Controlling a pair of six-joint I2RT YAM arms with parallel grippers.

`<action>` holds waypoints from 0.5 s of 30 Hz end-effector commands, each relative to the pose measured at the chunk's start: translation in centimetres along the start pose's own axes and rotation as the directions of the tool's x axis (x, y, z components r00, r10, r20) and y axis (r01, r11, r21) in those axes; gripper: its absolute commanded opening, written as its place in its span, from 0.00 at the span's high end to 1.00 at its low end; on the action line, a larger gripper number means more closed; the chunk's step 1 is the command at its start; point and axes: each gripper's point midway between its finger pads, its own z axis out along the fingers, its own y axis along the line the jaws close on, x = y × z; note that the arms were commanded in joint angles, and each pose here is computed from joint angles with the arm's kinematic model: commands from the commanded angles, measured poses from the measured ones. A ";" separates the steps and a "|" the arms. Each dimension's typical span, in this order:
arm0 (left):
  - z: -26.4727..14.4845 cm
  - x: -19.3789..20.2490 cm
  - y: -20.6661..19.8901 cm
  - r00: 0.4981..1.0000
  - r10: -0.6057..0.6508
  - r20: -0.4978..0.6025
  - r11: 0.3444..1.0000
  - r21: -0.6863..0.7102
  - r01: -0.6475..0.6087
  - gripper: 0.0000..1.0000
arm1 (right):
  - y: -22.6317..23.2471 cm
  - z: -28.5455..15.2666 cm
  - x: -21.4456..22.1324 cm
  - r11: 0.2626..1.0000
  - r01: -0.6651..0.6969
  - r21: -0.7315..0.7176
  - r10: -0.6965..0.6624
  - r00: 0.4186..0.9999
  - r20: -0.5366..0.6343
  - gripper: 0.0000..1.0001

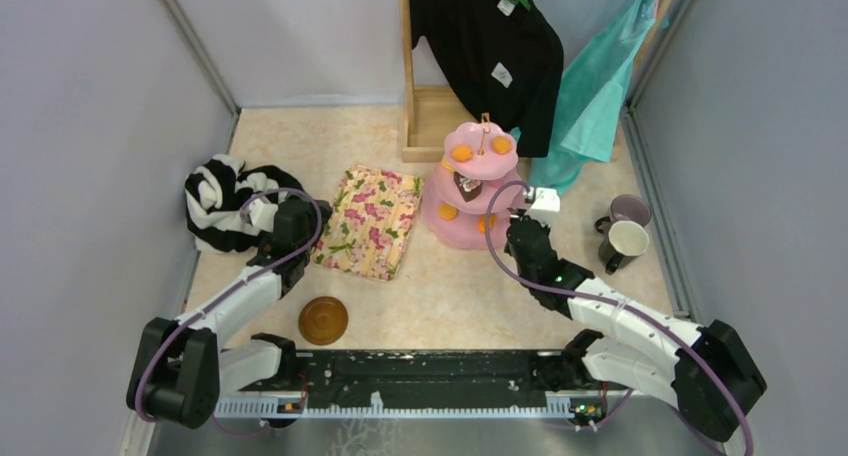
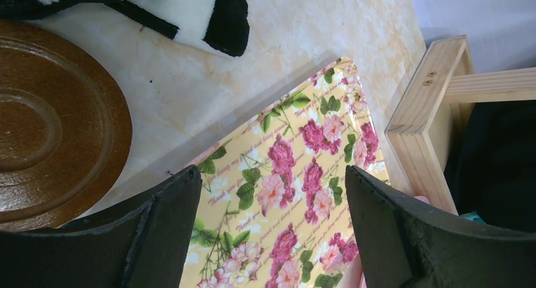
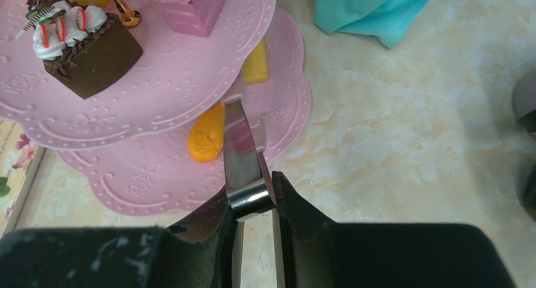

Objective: Serve the afternoon tea
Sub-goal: Place the desert on the desert table.

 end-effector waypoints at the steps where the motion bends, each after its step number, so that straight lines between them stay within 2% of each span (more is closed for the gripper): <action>1: -0.2 -0.6 -1.3 1.000 0.002 0.015 1.000 0.026 -0.003 0.11 | 0.1 -0.2 -0.4 1.000 0.010 -0.001 -0.010 1.000 0.015 0.94; 4: -0.2 -0.6 -1.3 1.000 0.002 0.013 1.000 0.028 -0.002 0.11 | 0.0 -0.3 -0.6 1.000 0.007 -0.001 -0.007 1.000 0.019 1.00; 15: -0.2 -0.5 -1.1 1.000 0.003 0.012 1.000 0.025 -0.003 0.11 | -0.2 -1.3 -1.5 1.000 0.005 -0.002 -0.004 0.999 0.039 1.00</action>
